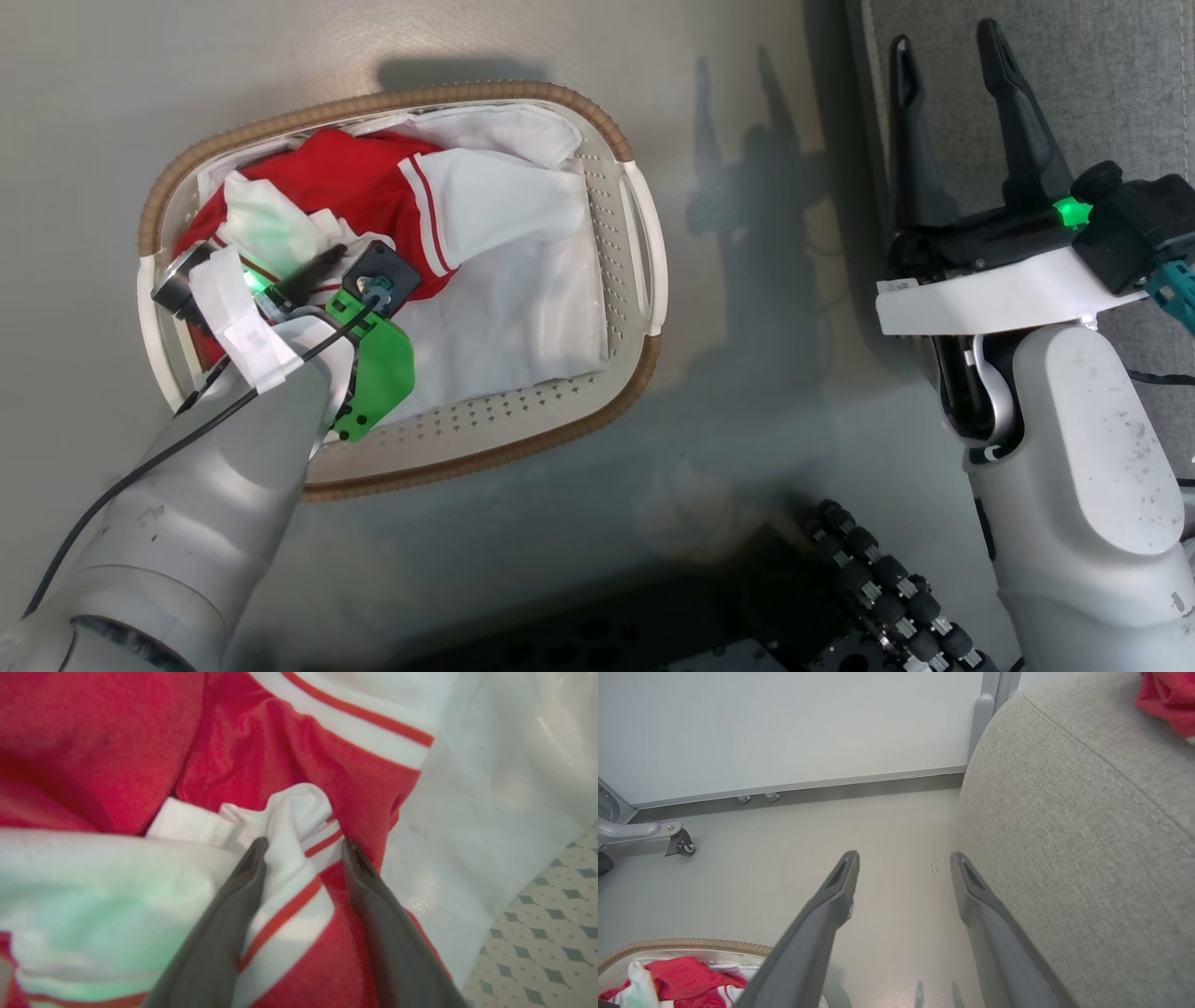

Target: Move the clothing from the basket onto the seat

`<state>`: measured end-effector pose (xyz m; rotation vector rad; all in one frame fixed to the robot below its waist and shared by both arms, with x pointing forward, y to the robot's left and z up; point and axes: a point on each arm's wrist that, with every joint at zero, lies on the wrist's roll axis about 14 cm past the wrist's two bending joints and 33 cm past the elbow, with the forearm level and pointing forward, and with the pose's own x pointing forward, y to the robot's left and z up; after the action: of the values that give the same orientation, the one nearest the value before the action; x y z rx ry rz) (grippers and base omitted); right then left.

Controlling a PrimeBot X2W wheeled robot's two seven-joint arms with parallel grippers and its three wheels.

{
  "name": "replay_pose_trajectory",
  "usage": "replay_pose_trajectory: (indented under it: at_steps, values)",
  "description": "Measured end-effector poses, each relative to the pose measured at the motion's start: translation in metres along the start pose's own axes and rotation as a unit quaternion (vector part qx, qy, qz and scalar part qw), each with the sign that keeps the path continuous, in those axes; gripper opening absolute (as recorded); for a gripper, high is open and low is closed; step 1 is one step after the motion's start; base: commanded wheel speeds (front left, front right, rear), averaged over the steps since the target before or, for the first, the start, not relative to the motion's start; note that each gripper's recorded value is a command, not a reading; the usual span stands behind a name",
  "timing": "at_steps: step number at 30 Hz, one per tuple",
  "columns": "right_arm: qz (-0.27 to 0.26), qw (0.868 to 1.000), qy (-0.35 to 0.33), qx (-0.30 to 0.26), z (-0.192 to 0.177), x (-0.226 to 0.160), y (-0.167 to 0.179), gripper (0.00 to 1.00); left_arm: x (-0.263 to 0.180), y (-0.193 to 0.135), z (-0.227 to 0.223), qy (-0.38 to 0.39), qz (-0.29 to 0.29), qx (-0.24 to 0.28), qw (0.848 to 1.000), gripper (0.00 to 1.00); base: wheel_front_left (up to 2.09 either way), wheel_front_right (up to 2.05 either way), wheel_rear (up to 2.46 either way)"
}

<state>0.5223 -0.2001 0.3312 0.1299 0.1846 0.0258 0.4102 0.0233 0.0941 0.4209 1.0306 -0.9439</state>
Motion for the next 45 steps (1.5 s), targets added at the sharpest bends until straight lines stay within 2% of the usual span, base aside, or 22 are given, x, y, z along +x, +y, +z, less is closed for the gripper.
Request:
replay_pose_trajectory:
  at_steps: [2, 3, 13, 17, 27, 37, 45]
  values:
    - [0.000, 1.000, -0.001, 0.001, 0.001, 0.000, 0.000, 1.00, 0.000, -0.001, 0.000, 0.000, 0.000, -0.003, 1.000, 0.12, 0.00, 0.00, 0.00]
    - [0.000, 1.000, -0.001, 0.001, 0.002, 0.000, 0.000, 1.00, 0.000, -0.001, 0.001, -0.002, 0.000, -0.004, 1.000, 0.00, 0.00, 0.00, 0.00]
    - [0.010, 1.000, -0.011, -0.007, 0.017, -0.004, 0.008, 1.00, -0.019, -0.006, 0.036, -0.073, 0.007, -0.020, 0.997, 0.00, 0.00, 0.00, 0.00]
    - [0.013, 1.000, -0.010, -0.020, 0.022, -0.011, 0.012, 1.00, -0.035, -0.008, 0.063, -0.128, 0.013, -0.041, 0.991, 0.00, 0.00, 0.00, 0.00]
    - [0.029, 0.999, -0.020, -0.028, 0.045, -0.031, 0.030, 1.00, -0.095, -0.011, 0.121, -0.230, 0.033, -0.023, 0.972, 0.00, 0.00, 0.00, 0.00]
    - [0.052, 0.997, -0.038, -0.031, 0.073, -0.062, 0.052, 1.00, -0.202, -0.011, 0.198, -0.378, 0.073, 0.053, 0.922, 0.00, 0.00, 0.00, 0.00]
    - [0.077, 0.994, -0.063, -0.034, 0.100, -0.089, 0.074, 1.00, -0.292, -0.022, 0.249, -0.466, 0.111, 0.120, 0.870, 0.00, 0.00, 0.00, 0.00]
